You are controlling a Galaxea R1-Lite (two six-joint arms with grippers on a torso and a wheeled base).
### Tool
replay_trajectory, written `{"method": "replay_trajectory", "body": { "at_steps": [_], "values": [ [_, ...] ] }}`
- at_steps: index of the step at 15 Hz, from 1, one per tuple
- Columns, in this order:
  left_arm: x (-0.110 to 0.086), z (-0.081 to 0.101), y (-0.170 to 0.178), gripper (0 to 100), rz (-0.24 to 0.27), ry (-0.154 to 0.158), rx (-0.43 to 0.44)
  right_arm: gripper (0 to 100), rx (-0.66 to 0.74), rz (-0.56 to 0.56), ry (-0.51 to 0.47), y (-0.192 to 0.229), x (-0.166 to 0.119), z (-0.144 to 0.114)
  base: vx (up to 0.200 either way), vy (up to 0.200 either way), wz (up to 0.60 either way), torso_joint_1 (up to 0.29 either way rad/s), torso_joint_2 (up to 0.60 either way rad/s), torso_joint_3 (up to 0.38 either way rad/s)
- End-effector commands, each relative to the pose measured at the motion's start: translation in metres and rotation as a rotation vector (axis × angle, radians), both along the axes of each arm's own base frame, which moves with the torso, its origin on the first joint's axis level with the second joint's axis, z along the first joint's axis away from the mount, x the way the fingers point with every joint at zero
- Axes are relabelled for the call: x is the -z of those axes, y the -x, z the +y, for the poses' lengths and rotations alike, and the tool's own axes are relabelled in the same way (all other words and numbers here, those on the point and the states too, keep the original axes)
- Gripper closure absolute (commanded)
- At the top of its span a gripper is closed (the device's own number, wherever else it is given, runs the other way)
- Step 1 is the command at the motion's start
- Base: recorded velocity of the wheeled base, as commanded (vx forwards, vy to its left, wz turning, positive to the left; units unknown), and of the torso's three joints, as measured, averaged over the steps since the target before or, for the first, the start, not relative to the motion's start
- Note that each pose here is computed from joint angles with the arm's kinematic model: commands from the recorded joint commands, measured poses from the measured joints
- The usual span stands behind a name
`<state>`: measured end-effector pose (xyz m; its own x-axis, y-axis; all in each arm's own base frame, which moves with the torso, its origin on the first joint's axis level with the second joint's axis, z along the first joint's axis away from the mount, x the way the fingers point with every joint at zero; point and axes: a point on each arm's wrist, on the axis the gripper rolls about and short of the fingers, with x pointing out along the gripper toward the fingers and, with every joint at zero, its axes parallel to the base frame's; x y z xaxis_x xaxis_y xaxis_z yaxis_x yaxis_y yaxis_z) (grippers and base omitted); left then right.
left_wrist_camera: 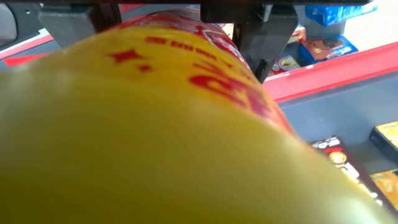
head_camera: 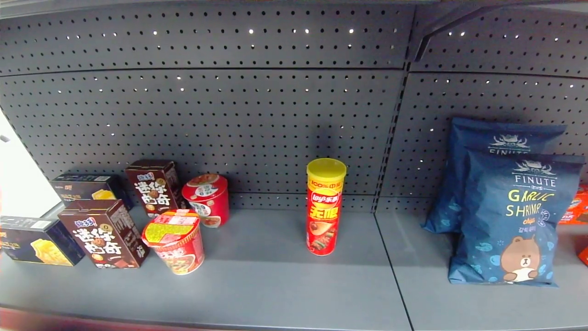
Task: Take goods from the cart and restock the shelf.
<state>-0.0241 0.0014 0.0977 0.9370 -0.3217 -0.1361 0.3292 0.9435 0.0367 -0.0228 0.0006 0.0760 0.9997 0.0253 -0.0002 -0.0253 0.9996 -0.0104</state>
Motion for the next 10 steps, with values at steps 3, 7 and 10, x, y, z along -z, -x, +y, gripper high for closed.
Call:
{"method": "replay_trajectory", "body": {
  "at_steps": [3, 7, 10],
  "values": [
    [0.0, 0.0, 0.0, 100, 0.001, -0.004, -0.007, 0, -0.004, 0.061, 0.058, -0.005, -0.002, 0.0, 0.0, 0.0, 0.0, 0.0, 0.0, 0.0],
    [-0.031, 0.002, 0.005, 100, -0.083, 0.004, -0.068, 0, -0.042, 0.052, 0.057, -0.004, -0.002, 0.0, 0.0, 0.0, 0.0, 0.0, 0.0, 0.0],
    [-0.048, 0.004, 0.015, 100, -0.069, -0.008, -0.118, 0, -0.164, 0.012, 0.046, -0.043, -0.116, 0.003, 0.0, 0.0, 0.0, 0.0, 0.0, 0.0]
  ]
}}
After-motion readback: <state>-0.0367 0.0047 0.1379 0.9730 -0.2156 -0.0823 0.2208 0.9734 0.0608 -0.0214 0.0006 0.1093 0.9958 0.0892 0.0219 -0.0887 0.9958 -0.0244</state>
